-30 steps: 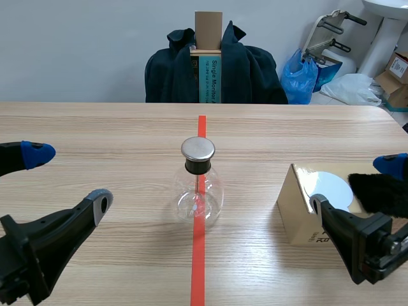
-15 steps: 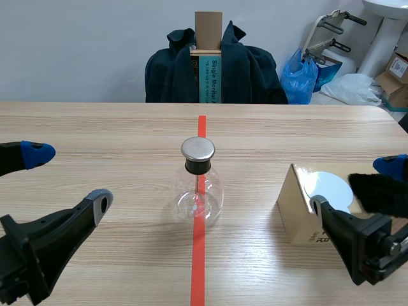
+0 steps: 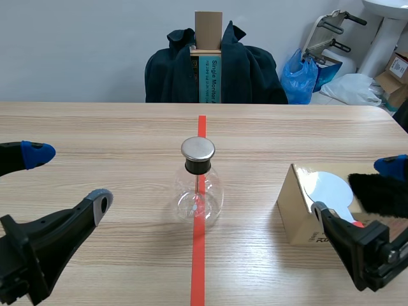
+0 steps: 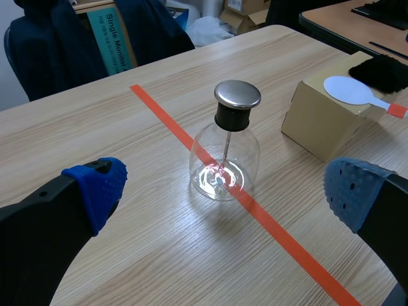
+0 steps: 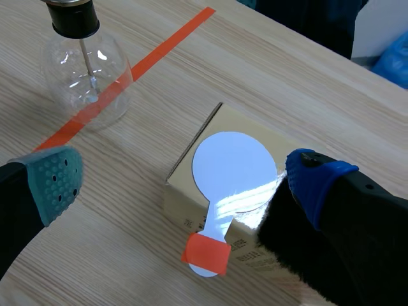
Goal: Do the electroscope experiment.
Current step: 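Pick up the white charging plate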
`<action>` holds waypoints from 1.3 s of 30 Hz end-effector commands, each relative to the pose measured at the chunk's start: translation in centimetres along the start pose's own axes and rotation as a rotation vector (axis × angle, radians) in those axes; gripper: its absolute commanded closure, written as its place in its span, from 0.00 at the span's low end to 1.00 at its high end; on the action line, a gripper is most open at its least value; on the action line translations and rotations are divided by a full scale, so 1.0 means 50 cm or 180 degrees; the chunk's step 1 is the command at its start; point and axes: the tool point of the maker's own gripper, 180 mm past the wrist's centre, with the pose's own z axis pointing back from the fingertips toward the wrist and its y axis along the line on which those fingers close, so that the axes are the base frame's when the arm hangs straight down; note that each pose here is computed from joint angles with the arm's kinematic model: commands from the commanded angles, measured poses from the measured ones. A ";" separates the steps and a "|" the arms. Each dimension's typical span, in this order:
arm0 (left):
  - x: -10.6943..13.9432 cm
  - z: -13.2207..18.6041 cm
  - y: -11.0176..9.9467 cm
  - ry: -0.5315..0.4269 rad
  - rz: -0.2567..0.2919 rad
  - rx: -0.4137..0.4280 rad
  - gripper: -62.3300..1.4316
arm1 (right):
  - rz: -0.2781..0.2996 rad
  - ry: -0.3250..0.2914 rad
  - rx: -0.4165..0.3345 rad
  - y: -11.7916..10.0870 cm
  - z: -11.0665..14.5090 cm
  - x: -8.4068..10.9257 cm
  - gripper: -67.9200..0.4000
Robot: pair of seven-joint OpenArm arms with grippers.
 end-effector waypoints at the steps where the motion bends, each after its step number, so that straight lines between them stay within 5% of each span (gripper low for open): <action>1: 0.017 -0.001 -0.002 -0.0092 -0.0011 -0.0013 0.00 | 0.0168 -0.0138 0.0025 0.000 -0.004 0.029 0.00; 7: 0.017 -0.001 -0.002 -0.0092 -0.0011 -0.0013 0.00 | 0.0944 -0.0313 0.0248 0.025 -0.005 0.085 0.00; 11: 0.017 -0.001 -0.002 -0.0092 -0.0011 -0.0013 0.00 | 0.1701 -0.0405 0.0404 0.053 -0.004 0.108 0.00; 16: 0.017 -0.001 -0.002 -0.0090 -0.0011 -0.0013 0.00 | 0.2584 -0.0247 0.0735 0.101 -0.001 0.061 0.00; 21: 0.017 -0.001 -0.002 -0.0090 -0.0011 -0.0013 0.00 | 0.3207 -0.0261 0.0722 0.132 -0.008 0.035 0.00; 29: 0.017 -0.001 -0.002 -0.0090 -0.0011 -0.0013 0.00 | 0.3858 -0.0223 0.0416 0.159 0.002 -0.052 0.00; 34: 0.017 -0.001 -0.002 -0.0085 -0.0011 -0.0013 0.00 | 0.3956 -0.0165 0.0354 0.168 0.036 -0.116 0.00; 39: 0.016 -0.001 -0.002 -0.0082 -0.0011 -0.0013 0.00 | 0.4088 -0.0143 0.0039 0.145 0.058 -0.138 0.00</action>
